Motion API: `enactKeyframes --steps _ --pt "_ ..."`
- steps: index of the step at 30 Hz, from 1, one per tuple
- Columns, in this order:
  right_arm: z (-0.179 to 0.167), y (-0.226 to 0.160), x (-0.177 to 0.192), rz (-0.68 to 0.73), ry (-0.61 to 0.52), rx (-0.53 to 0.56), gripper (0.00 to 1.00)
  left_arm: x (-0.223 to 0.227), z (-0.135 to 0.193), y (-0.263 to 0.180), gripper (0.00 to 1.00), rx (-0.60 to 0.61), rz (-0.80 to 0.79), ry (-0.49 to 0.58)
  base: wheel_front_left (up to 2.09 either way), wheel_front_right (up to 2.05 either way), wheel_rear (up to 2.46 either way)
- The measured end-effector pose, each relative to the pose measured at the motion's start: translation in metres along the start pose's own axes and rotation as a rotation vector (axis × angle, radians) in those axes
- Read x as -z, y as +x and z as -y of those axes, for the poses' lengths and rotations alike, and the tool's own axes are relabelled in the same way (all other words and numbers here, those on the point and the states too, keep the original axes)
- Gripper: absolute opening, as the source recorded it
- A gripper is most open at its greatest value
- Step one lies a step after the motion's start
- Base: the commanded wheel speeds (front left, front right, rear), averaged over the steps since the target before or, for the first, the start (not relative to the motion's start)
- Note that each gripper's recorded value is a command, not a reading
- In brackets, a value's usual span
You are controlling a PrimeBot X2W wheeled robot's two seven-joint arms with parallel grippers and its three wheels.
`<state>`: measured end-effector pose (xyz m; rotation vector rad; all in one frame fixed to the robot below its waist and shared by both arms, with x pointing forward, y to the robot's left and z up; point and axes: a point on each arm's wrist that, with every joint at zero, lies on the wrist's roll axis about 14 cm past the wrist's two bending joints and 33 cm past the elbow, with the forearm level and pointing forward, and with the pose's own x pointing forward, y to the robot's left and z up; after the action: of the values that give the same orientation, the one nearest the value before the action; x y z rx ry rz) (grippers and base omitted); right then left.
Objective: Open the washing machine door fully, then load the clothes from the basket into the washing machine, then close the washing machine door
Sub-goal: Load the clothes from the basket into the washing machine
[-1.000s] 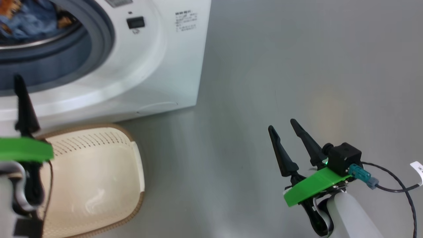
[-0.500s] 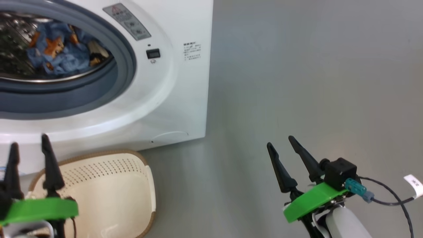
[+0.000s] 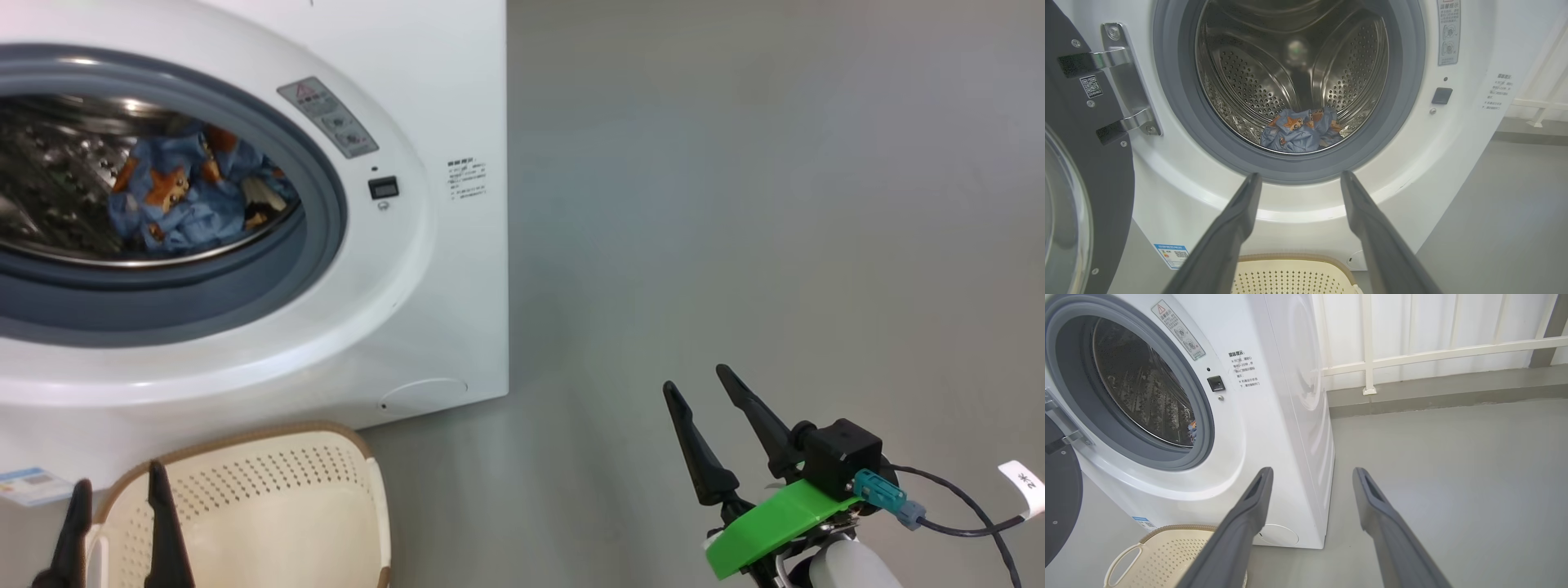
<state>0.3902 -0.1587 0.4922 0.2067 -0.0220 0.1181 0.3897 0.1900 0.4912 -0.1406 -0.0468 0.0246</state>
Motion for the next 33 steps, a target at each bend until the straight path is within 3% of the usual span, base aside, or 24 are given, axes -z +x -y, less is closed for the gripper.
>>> enactKeyframes --steps 10,33 --pt "0.003 -0.012 -0.025 0.071 -0.042 0.008 1.0 -0.002 0.005 -0.027 1.0 0.006 -0.012 0.052 0.0 0.0 0.0" --pt "-0.008 -0.019 -0.034 0.103 -0.066 -0.019 1.0 -0.004 -0.007 -0.063 1.0 -0.075 -0.02 0.044 0.0 0.0 0.0"
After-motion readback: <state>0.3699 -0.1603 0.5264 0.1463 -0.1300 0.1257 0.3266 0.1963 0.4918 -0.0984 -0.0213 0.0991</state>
